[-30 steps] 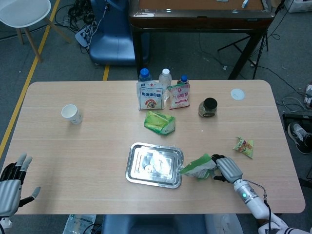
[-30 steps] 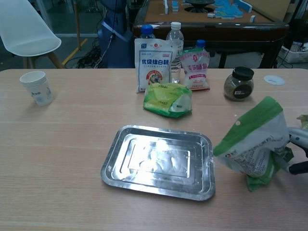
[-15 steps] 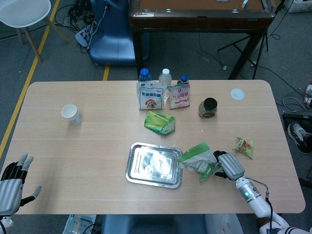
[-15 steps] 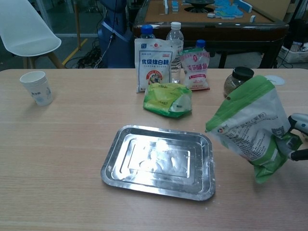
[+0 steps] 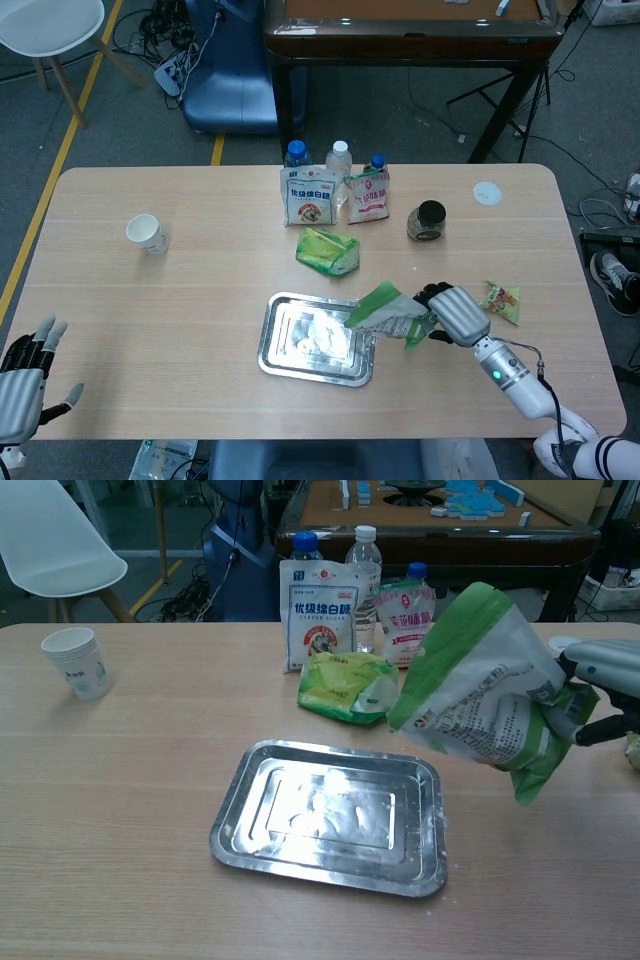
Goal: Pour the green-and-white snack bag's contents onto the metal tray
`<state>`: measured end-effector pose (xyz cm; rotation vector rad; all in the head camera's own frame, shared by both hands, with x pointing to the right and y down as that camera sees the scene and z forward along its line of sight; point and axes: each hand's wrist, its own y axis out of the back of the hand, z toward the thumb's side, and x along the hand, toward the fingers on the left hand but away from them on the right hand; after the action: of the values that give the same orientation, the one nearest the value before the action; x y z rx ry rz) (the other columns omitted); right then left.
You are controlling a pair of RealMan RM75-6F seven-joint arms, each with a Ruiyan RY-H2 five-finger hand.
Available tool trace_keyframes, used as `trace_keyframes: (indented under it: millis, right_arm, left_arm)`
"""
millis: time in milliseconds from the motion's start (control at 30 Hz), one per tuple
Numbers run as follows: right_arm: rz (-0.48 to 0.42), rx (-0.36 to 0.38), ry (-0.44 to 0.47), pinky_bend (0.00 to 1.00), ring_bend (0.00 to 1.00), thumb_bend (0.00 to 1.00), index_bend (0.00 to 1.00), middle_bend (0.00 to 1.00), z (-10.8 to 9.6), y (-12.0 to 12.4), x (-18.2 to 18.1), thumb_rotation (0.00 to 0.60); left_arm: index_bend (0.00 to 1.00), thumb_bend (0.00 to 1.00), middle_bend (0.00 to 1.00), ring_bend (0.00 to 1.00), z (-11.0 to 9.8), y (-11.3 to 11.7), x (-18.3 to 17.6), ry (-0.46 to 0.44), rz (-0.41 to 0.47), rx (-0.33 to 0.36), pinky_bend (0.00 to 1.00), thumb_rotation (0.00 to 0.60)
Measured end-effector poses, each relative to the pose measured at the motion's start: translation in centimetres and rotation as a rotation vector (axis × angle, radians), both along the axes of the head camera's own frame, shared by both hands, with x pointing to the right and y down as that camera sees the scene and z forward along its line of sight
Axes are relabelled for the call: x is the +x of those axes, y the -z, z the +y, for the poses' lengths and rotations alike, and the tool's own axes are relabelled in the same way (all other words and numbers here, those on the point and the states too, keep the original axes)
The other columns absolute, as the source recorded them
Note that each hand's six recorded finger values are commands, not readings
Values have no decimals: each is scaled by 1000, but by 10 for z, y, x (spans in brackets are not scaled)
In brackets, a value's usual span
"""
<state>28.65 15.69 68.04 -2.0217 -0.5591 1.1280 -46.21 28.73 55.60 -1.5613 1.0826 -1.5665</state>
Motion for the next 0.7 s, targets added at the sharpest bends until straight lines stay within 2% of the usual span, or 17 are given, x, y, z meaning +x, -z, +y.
trace_keyframes:
  millis: [133, 333, 700]
  right_arm:
    - [56, 28, 83, 367, 341, 730, 525, 477, -18, 7, -20, 600]
    - [142, 58, 201, 367, 341, 730, 525, 478, -33, 7, -43, 600]
    - [294, 149, 388, 367, 341, 730, 525, 477, -41, 1, -74, 600]
  left_arm:
    - [20, 229, 0, 82, 1, 1, -2, 5, 1, 3, 57, 600]
    - [21, 229, 0, 82, 2, 2, -2, 5, 1, 5, 57, 600]
    - [21, 230, 0, 82, 1, 4, -2, 5, -2, 10, 57, 600]
